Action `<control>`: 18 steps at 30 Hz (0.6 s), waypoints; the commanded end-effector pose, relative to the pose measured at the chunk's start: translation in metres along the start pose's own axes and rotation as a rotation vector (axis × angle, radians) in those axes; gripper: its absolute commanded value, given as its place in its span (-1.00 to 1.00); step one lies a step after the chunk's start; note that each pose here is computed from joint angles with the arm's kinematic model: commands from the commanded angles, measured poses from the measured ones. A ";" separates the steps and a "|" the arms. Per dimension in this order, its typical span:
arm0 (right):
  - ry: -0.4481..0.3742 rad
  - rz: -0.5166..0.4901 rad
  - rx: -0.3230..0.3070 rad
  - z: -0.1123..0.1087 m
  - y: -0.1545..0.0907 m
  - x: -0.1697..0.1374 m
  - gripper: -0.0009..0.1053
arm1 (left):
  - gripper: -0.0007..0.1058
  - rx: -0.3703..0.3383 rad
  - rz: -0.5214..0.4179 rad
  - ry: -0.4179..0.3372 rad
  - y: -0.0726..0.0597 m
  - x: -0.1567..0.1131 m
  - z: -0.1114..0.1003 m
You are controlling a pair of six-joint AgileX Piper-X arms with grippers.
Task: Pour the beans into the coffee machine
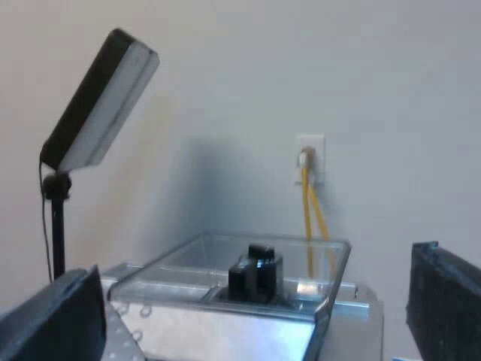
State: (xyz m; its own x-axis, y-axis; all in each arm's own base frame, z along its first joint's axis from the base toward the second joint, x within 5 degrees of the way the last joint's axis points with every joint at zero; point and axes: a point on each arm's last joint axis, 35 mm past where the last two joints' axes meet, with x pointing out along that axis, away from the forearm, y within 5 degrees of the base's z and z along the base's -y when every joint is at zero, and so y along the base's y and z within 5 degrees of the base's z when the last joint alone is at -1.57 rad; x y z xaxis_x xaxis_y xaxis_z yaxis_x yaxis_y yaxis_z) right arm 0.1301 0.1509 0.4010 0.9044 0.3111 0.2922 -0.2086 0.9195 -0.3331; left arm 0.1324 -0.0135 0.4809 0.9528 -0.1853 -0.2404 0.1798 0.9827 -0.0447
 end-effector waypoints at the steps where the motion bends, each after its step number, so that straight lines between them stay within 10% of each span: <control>1: -0.034 -0.037 0.017 0.008 -0.006 0.000 0.56 | -0.87 0.000 0.009 0.005 -0.001 -0.002 0.001; 18: -0.035 -0.010 0.007 0.007 -0.004 0.000 0.56 | -0.98 0.019 -0.060 0.024 -0.011 0.026 0.045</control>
State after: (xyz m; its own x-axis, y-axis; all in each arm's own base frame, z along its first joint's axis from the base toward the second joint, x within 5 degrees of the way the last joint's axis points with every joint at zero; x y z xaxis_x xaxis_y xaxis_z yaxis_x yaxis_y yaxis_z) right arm 0.1296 0.1505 0.4037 0.8995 0.3119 0.3059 -0.2096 0.9225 -0.3241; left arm 0.1680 -0.0279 0.5134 0.9286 -0.2456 -0.2782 0.2421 0.9691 -0.0476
